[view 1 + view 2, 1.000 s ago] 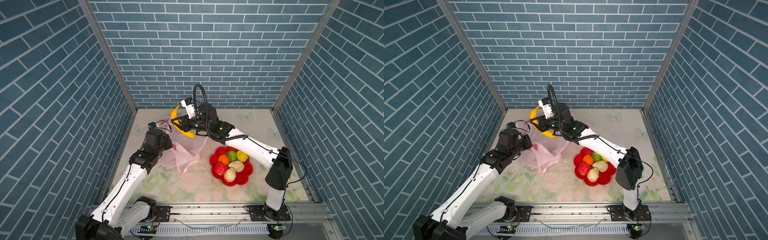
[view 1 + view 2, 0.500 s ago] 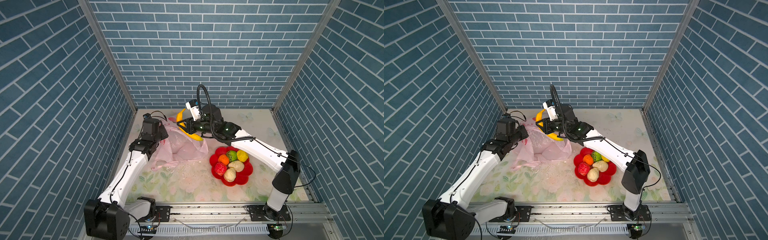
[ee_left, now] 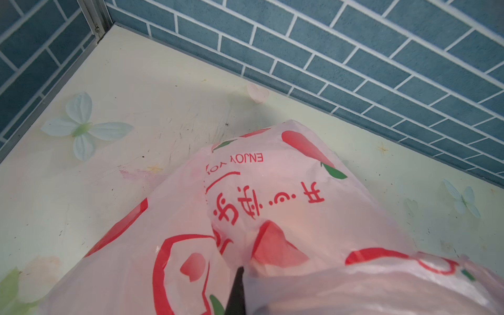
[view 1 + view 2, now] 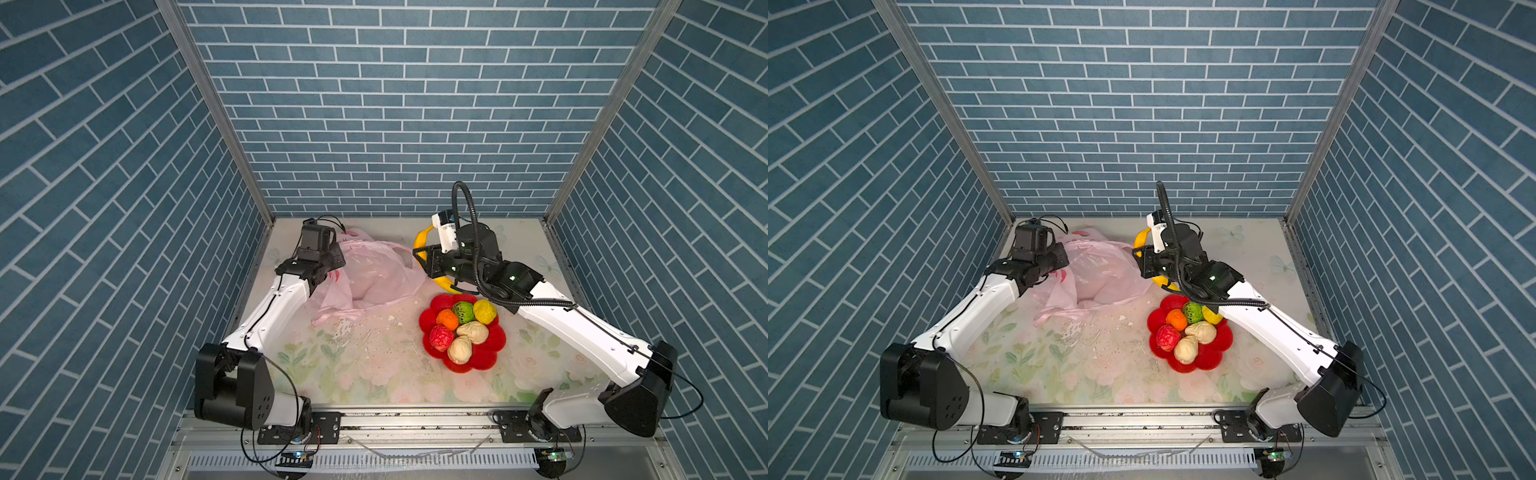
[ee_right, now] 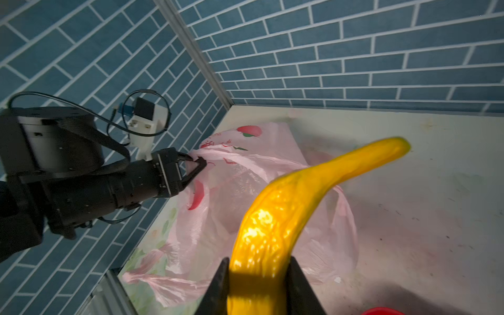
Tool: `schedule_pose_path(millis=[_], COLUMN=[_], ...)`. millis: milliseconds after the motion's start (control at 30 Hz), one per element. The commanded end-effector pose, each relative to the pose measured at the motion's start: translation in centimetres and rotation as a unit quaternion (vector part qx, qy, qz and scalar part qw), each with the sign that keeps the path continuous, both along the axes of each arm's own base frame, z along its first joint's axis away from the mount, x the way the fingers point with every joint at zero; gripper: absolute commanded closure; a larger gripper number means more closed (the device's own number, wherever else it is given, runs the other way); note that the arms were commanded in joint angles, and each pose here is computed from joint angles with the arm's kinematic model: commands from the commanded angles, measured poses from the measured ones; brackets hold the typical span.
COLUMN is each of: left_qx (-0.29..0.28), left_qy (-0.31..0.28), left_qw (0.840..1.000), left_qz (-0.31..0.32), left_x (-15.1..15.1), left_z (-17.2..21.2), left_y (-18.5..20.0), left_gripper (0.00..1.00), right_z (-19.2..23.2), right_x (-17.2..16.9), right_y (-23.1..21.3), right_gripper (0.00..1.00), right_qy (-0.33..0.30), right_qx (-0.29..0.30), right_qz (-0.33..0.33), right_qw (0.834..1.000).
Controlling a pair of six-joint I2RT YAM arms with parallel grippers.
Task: Take the fake fruits out of the plastic bag
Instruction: 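Carry the yellow banana over the red plate while left gripper releases bag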
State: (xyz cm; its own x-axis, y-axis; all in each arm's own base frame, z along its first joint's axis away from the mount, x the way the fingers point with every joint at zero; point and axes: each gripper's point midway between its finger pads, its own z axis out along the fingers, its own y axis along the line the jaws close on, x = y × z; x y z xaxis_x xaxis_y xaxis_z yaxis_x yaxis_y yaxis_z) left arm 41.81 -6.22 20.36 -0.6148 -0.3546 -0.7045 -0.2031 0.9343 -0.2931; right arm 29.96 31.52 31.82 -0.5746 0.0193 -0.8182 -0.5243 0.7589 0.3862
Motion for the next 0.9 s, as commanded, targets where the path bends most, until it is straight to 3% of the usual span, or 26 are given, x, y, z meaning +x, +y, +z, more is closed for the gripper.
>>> schedule_pose_path(millis=[0,300,867], left_qx=[0.002,0.023,0.034], left_qy=[0.001,0.049,0.081], left_qw=[1.0,0.998,0.996], left_qz=[-0.009,-0.018,-0.02], left_x=[0.8,1.3,0.8], left_z=[0.2,-2.4,-4.3], left_y=[-0.4,-1.5,-1.6], left_gripper=[0.99,0.95,0.87], right_z=[-2.4,-6.8,-12.6], right_x=[0.1,-0.5,-1.7], right_y=[-4.1,-9.7,-10.4], right_gripper=[0.91,0.92,0.92], right_qy=[0.006,0.042,0.114], right_qx=[-0.059,-0.117,-0.116], right_qz=[-0.056,-0.122,-0.147], right_qw=[0.997,0.985,0.976])
